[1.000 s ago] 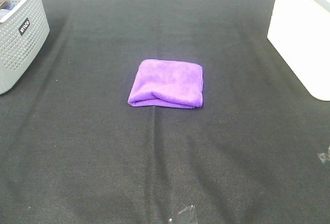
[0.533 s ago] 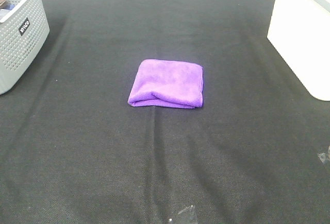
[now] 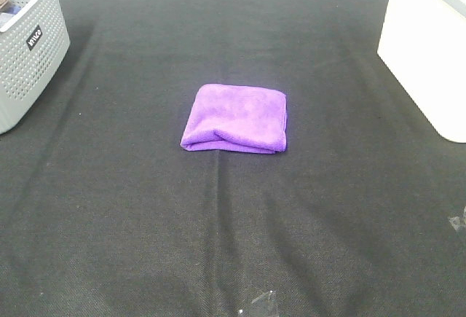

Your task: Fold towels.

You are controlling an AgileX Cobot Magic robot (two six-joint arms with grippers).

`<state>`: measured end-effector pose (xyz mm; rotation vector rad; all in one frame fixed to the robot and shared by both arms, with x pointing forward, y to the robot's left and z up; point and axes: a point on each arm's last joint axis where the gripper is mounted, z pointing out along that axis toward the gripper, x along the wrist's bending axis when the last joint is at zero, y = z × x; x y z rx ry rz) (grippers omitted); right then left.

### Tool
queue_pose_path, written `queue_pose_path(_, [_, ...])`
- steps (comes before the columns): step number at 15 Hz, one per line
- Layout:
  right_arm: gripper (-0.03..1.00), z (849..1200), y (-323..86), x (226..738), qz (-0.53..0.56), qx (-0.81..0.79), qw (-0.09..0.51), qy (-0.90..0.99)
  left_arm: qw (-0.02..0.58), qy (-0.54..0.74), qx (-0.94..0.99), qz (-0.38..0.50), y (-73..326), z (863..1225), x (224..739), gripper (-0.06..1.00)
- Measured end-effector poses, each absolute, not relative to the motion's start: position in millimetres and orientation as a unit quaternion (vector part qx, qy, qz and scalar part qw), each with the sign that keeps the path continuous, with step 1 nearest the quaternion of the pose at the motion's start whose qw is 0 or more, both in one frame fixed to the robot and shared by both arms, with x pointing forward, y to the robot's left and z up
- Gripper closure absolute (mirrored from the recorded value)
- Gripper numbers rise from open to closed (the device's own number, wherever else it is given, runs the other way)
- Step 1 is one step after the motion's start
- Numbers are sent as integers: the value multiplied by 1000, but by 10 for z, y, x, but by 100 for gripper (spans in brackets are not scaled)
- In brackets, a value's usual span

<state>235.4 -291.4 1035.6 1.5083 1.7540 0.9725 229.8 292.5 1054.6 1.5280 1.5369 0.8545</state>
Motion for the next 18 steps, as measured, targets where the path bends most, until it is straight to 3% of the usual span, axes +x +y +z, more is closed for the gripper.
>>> queue_pose_path(5, [20,10356,-2915,2354,368,571,312,664,394,606,603,338,2927,10546,2298,20])
queue_pose_path(7, [20,10356,-2915,2354,368,571,312,664,392,607,602,339,2931,10546,2298,14])
queue_pose_path(10, [20,10356,-2915,2354,368,571,312,664,389,612,597,343,2946,10545,2298,-3])
queue_pose_path(18, [20,10356,-2915,2354,368,572,311,664,389,612,597,343,2946,10545,2298,-4])
